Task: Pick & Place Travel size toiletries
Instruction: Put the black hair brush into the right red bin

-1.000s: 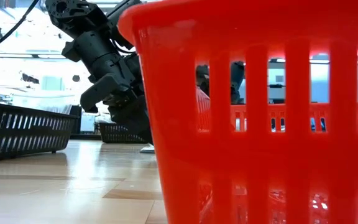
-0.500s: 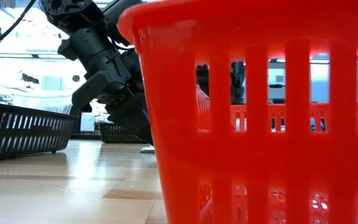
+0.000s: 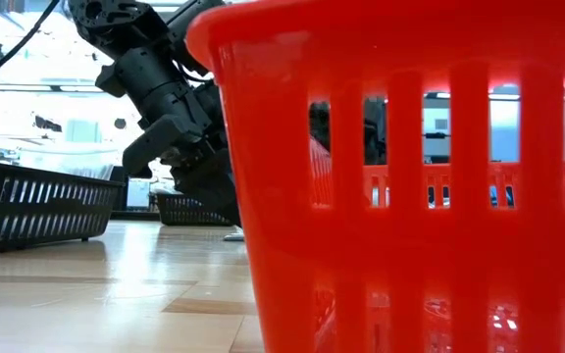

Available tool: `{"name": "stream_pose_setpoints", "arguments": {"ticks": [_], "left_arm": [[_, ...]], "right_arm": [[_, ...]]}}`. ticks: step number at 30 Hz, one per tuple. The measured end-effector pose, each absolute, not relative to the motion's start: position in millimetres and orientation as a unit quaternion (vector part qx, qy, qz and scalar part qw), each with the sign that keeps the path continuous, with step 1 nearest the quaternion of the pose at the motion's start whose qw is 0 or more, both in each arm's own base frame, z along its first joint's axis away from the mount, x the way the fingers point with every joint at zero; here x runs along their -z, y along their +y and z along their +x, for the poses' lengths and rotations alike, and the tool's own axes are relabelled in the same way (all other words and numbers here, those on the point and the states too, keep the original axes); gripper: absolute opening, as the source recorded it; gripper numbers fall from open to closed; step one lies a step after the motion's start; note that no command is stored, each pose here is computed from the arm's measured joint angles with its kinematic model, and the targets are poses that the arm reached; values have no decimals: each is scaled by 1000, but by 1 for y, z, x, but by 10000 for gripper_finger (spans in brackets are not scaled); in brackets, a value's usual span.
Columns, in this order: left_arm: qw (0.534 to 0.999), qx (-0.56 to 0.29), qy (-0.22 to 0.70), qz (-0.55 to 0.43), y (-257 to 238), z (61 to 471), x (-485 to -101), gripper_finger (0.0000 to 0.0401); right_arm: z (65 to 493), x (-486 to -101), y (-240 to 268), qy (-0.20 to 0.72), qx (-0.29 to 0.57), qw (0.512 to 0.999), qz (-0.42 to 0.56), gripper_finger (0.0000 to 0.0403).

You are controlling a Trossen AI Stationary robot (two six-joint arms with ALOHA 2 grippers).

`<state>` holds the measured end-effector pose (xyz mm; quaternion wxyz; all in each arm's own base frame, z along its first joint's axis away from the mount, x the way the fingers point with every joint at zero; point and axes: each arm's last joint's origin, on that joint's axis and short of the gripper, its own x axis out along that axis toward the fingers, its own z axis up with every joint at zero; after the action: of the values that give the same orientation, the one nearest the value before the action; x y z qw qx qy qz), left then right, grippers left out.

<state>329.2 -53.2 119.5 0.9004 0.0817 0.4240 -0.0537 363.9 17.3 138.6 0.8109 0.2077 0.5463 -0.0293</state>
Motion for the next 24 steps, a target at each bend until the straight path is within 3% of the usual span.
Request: {"name": "stream_pose_setpoints", "arguments": {"ticks": [24], "left_arm": [[892, 51, 442, 78, -49, 332, -104, 0]], "right_arm": [[370, -141, 11, 518, 16, 823, 234, 225]]}}
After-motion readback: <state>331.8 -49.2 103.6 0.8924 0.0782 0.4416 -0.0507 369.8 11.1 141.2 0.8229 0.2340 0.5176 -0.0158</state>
